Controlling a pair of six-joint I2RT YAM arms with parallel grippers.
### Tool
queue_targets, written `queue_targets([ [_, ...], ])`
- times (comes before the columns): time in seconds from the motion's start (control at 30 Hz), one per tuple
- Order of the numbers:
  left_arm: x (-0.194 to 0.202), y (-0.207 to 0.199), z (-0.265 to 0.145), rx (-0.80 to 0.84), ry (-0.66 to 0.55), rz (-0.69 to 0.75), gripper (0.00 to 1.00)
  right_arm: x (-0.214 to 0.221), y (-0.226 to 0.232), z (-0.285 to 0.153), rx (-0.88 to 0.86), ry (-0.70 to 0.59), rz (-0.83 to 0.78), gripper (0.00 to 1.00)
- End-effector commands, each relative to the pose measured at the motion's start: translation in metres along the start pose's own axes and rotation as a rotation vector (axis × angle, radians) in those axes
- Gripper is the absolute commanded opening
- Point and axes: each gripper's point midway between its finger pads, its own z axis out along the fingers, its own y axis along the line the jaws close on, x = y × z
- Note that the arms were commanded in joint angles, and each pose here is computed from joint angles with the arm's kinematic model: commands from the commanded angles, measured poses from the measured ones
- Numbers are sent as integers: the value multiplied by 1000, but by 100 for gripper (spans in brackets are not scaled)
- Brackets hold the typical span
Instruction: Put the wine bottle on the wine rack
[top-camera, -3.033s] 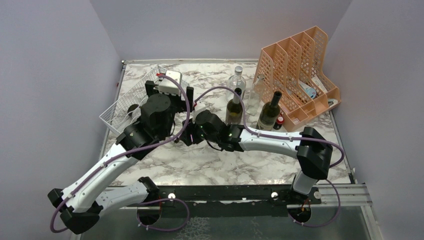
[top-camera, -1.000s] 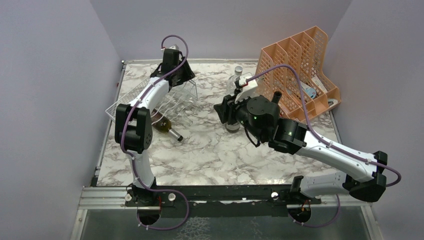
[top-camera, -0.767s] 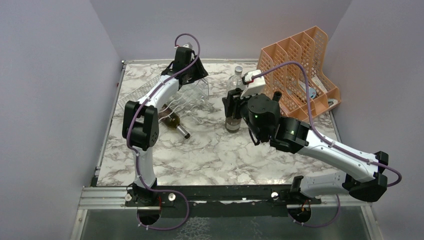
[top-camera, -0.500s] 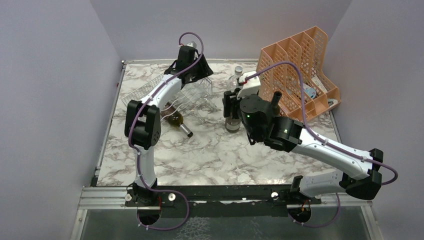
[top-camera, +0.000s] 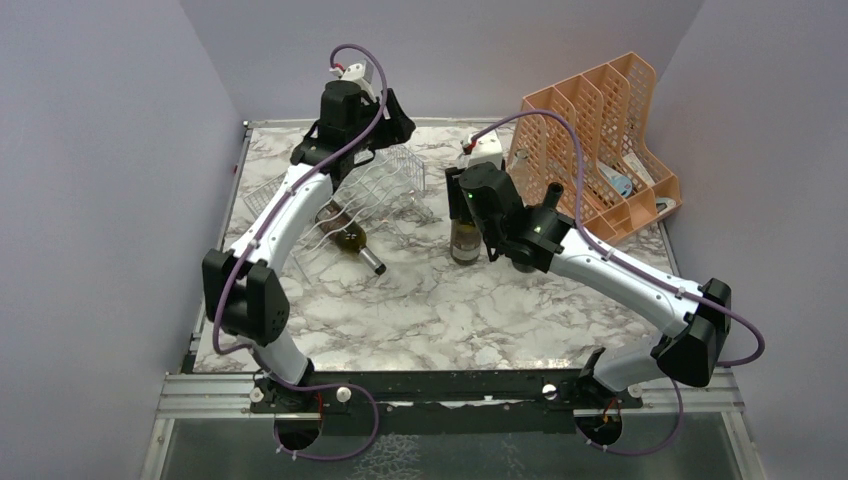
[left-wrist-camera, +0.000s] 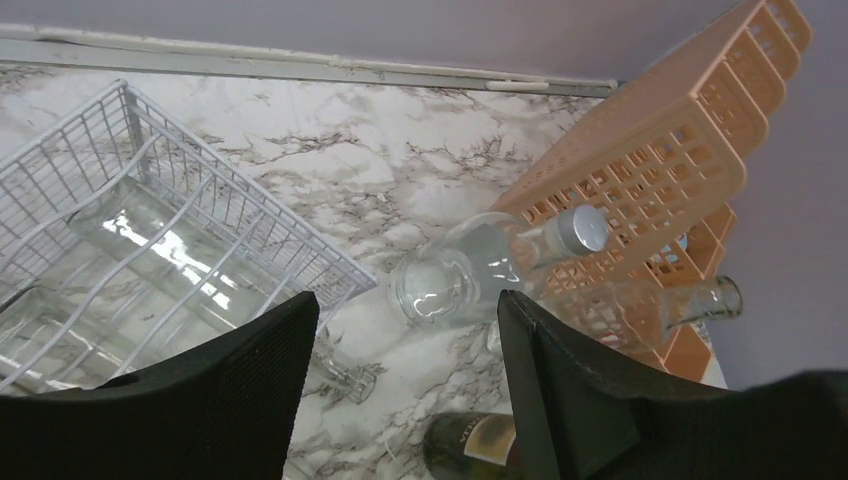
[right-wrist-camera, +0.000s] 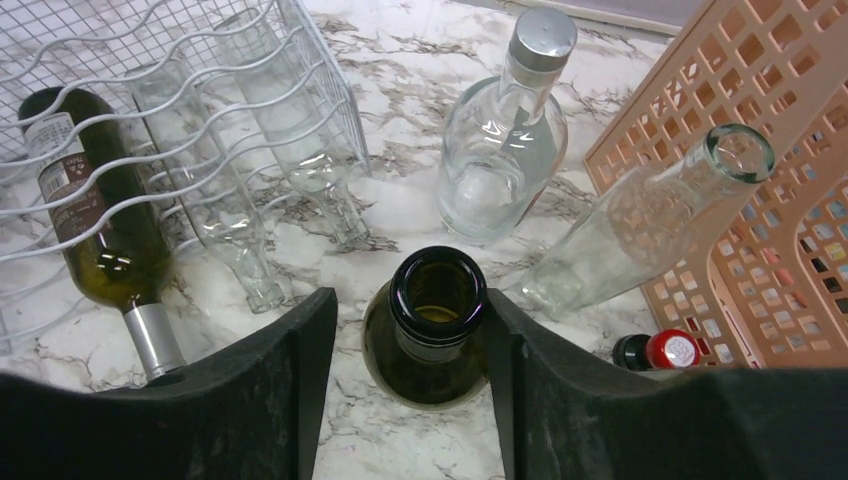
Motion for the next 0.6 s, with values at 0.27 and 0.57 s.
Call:
queue_targets([
  [0.27,23,-3,-99,63,-94,122,77,6,-9,25,27,0,13,51],
  [0.57,55,-1,-116,134,-88,147,81,13,-18,33,67,-5,10,49],
])
